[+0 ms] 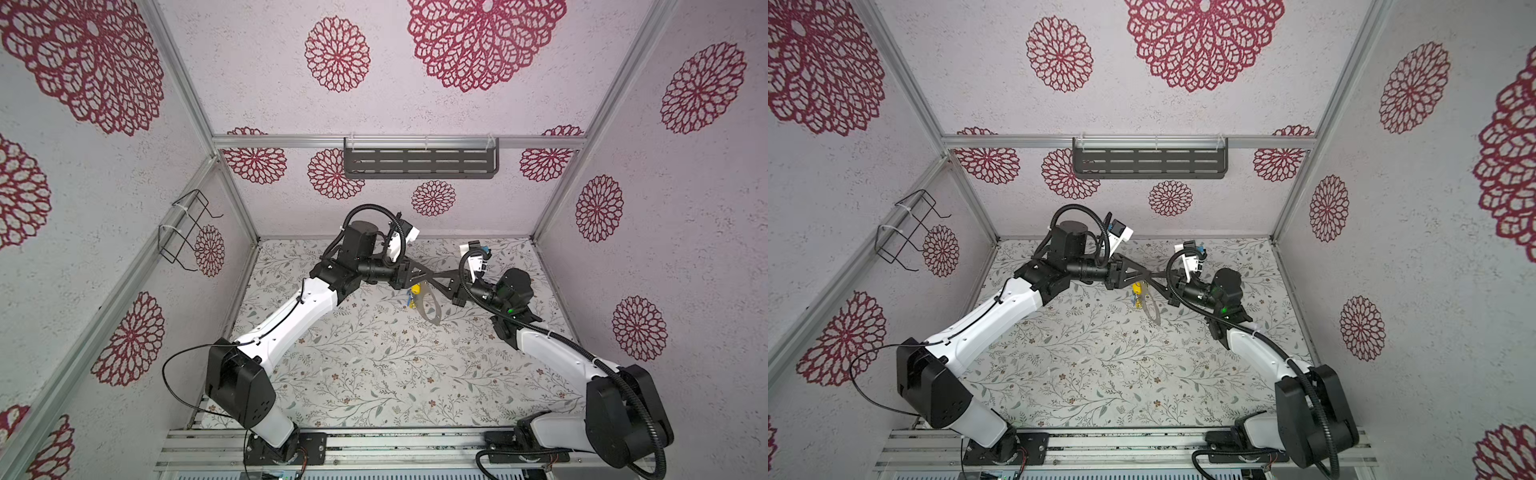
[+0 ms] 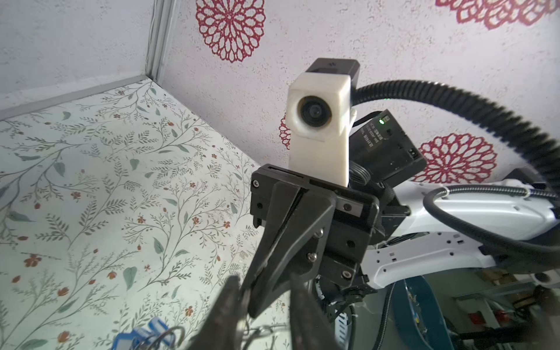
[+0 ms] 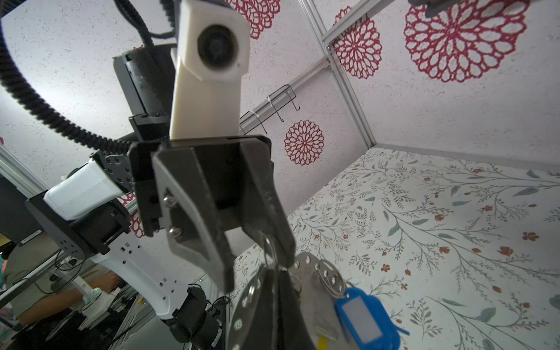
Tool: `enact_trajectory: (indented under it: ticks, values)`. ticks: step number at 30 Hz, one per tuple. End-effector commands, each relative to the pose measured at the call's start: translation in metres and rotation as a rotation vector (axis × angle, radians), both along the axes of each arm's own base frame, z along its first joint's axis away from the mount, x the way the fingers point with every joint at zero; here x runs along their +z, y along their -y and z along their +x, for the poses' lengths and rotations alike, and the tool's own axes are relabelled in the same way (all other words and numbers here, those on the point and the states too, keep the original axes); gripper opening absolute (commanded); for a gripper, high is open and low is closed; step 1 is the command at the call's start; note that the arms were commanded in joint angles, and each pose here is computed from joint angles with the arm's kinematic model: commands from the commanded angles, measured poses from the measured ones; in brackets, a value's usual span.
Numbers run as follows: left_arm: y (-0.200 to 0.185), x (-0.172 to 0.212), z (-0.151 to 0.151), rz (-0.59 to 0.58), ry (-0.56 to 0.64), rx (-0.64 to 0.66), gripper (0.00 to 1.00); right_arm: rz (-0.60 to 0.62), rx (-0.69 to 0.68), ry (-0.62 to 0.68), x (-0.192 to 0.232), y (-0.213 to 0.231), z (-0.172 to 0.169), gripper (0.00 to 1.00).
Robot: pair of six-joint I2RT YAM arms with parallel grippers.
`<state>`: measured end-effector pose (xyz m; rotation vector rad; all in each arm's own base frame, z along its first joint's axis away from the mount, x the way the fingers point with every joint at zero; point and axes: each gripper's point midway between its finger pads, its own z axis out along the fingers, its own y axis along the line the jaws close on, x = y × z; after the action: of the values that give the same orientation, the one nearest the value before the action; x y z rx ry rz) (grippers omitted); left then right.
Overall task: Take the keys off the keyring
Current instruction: 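Open the right gripper and draw it back while the left gripper holds the plate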
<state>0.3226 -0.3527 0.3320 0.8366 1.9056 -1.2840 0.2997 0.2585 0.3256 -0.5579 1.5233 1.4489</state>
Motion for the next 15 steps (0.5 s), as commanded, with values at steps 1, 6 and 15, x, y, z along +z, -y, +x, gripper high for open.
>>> enact_trajectory:
  ticks: [1, 6, 15]
  values:
    - [-0.015, 0.024, 0.011, -0.053, 0.076, 0.109, 0.53, 0.069, -0.102, 0.165, 0.033, 0.012, -0.004, 0.00]
    - [-0.071, 0.033, 0.048, -0.168, 0.081, 0.390, 0.35, 0.093, -0.152, 0.183, 0.032, 0.018, -0.002, 0.00]
    - [-0.081, -0.030, 0.057, -0.109, -0.043, 0.415, 0.32, -0.182, -0.340, -0.043, -0.054, 0.034, 0.032, 0.00]
